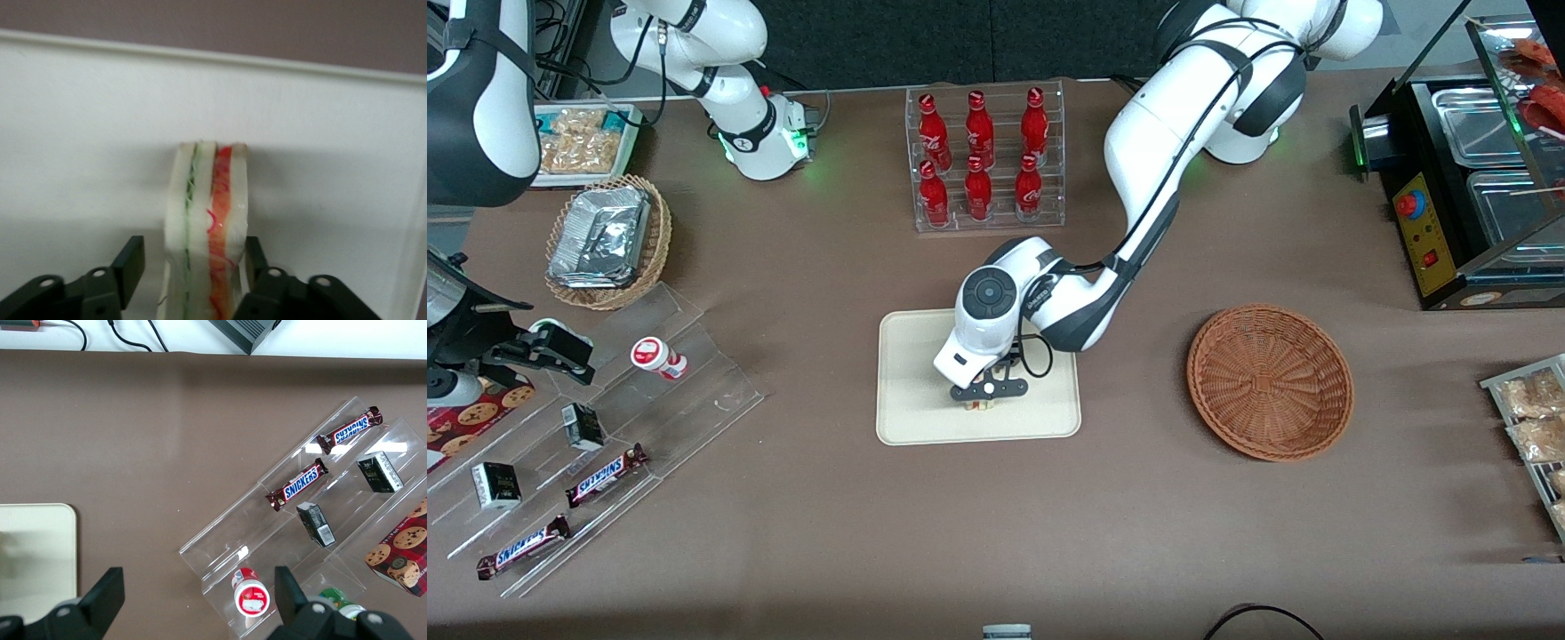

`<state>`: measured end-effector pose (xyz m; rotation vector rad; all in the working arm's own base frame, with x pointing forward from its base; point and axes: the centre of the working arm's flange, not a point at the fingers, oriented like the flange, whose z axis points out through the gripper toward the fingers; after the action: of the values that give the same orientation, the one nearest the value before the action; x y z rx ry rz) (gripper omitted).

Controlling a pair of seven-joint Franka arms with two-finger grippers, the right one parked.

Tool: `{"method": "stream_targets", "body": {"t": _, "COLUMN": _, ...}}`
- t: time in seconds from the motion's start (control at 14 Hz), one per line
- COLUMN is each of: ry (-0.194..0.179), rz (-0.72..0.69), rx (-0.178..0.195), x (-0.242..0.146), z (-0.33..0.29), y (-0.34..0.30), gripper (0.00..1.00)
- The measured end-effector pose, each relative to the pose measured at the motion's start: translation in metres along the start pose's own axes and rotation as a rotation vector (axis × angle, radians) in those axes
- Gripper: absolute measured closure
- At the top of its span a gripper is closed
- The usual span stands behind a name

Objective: Place sandwich from basket to tray

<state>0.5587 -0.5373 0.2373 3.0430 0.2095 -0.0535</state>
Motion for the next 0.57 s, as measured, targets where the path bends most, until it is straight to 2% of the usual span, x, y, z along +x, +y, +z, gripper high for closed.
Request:
{"method": "stream_targets", "body": {"t": 0.14, "ry": -0.006, "rz": -0.022, "rx": 0.013, "x": 0.031, "z": -0.052, "y": -0.021, "gripper": 0.06}}
{"method": "stream_targets", "body": {"t": 0.21, "ry": -0.009, "rz": -0.018, "rx": 0.007, "x": 0.045, "z": -0.088, "y": -0.035, "gripper": 0.00}}
{"method": "stream_targets", "body": {"t": 0.43, "ry": -0.060, "rz": 0.023, "rx": 0.002, "x": 0.075, "z": -0.189, "y": -0.104, "gripper": 0.00}}
{"method": "stream_targets", "body": {"t": 0.57, "ry": -0.070, "rz": 0.049, "rx": 0.009, "x": 0.088, "z": -0.217, "y": -0.163, "gripper": 0.00}}
